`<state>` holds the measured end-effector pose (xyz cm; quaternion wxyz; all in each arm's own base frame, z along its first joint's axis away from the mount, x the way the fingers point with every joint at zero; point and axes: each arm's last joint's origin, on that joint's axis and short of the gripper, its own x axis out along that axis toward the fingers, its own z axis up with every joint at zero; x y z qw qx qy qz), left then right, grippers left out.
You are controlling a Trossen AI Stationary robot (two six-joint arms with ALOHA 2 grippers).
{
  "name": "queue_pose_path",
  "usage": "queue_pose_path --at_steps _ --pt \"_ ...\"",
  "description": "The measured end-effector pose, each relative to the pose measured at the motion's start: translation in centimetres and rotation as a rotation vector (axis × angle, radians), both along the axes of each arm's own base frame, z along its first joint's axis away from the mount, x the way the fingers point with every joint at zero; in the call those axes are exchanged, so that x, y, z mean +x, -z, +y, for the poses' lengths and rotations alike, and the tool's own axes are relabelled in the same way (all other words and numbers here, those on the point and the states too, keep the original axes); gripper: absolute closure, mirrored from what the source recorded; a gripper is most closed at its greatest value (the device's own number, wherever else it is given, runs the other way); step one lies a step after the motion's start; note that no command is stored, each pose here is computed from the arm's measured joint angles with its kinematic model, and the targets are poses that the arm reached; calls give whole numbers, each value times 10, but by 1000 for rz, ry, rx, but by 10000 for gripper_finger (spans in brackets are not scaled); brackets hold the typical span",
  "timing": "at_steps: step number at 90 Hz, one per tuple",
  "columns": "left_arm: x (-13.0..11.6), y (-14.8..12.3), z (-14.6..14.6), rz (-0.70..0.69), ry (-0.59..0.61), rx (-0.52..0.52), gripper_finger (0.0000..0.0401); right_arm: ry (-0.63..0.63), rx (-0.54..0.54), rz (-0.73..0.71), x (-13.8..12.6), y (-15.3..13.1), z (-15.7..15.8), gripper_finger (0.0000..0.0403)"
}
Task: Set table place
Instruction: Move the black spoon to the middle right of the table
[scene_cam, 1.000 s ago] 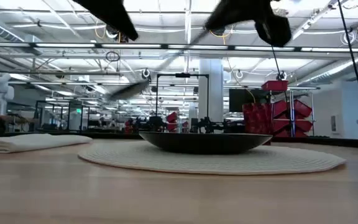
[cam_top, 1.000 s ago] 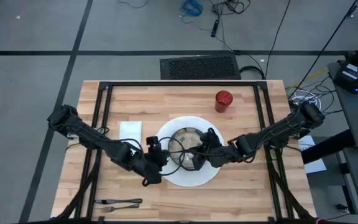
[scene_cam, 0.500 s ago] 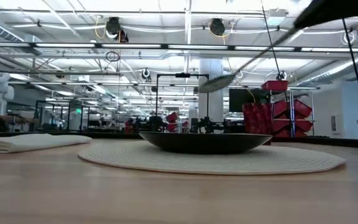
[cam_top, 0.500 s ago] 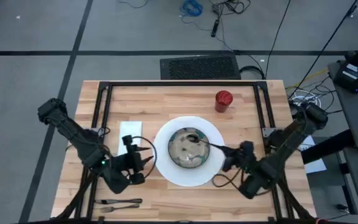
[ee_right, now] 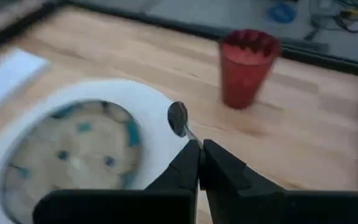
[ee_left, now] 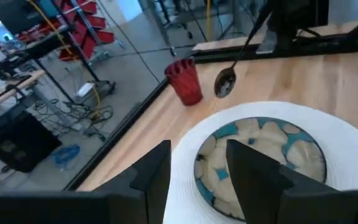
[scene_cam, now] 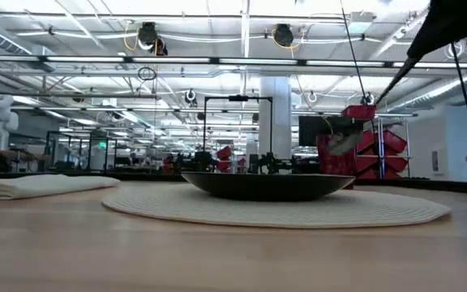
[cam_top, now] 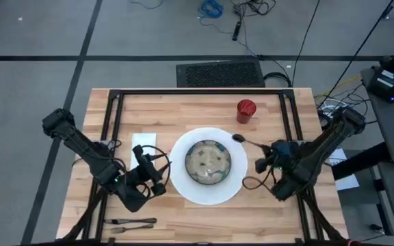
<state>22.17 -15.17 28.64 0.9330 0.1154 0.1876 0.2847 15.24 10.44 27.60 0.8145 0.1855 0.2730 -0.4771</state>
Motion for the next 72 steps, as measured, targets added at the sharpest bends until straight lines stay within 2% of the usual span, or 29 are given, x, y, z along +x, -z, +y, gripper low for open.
queue_pose_path --at_steps 16,33,48,60,72 --pt "9 2 8 -9 -49 1 260 -40 79 174 -7 -14 -29 403" --pt "20 9 13 3 -89 10 260 -80 84 211 -13 -41 -61 403" --pt "31 18 15 10 -113 12 260 -119 109 228 -23 -78 -91 403" --pt "36 22 17 19 -121 7 260 -78 87 208 -29 -105 -114 403" --pt "39 23 20 25 -132 3 260 36 23 237 -36 -121 -139 403"
